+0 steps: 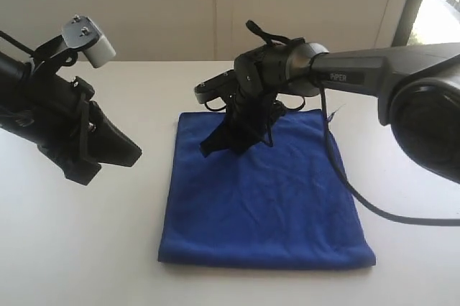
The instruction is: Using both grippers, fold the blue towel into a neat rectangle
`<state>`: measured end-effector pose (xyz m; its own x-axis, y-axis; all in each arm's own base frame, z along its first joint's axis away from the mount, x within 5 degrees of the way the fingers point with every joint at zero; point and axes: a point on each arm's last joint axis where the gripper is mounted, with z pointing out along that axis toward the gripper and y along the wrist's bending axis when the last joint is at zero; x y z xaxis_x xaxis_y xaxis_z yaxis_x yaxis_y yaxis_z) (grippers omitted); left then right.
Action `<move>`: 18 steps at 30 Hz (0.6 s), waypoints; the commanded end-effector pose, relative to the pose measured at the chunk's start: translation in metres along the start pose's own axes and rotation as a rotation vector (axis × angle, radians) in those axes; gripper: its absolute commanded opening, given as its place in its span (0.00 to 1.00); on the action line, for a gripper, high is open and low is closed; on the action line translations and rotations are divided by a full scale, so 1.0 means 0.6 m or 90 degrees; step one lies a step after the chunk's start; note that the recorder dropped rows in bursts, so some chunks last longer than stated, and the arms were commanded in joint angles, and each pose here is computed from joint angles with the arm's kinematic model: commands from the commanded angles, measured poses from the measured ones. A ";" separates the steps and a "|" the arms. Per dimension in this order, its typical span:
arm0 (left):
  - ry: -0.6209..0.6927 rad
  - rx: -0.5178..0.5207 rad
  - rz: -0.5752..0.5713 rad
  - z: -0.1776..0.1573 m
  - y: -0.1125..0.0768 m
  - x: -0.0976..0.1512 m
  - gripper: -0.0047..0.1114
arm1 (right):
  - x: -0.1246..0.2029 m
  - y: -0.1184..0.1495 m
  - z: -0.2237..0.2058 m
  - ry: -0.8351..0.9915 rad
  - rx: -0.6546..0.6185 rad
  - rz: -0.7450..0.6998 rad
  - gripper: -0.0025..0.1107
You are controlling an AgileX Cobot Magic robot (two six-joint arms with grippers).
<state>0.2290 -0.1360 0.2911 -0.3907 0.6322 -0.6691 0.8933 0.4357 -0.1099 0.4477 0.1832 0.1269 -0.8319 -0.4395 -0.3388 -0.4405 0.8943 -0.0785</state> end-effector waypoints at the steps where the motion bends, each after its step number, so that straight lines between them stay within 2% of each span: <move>1: -0.007 0.009 -0.002 -0.003 -0.007 -0.001 0.04 | 0.013 -0.015 0.030 0.035 0.028 -0.006 0.02; 6: -0.008 0.007 -0.001 -0.003 -0.007 -0.001 0.04 | -0.008 -0.017 -0.031 -0.005 0.020 -0.046 0.02; 11: -0.011 -0.005 0.086 -0.001 -0.002 -0.002 0.04 | -0.025 -0.027 -0.170 -0.068 0.037 -0.171 0.02; 13: -0.006 -0.004 0.111 0.005 0.001 0.000 0.04 | -0.016 -0.027 -0.222 -0.083 0.032 -0.257 0.02; 18: 0.030 0.022 0.137 0.035 0.016 0.012 0.04 | 0.056 -0.044 -0.310 -0.055 -0.017 -0.322 0.02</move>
<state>0.2373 -0.1378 0.2819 -0.2152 0.7129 -0.6674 0.9500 0.3112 0.0260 0.3927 0.1521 0.2845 -0.5028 -0.7631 -0.4060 -0.7380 0.6235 -0.2579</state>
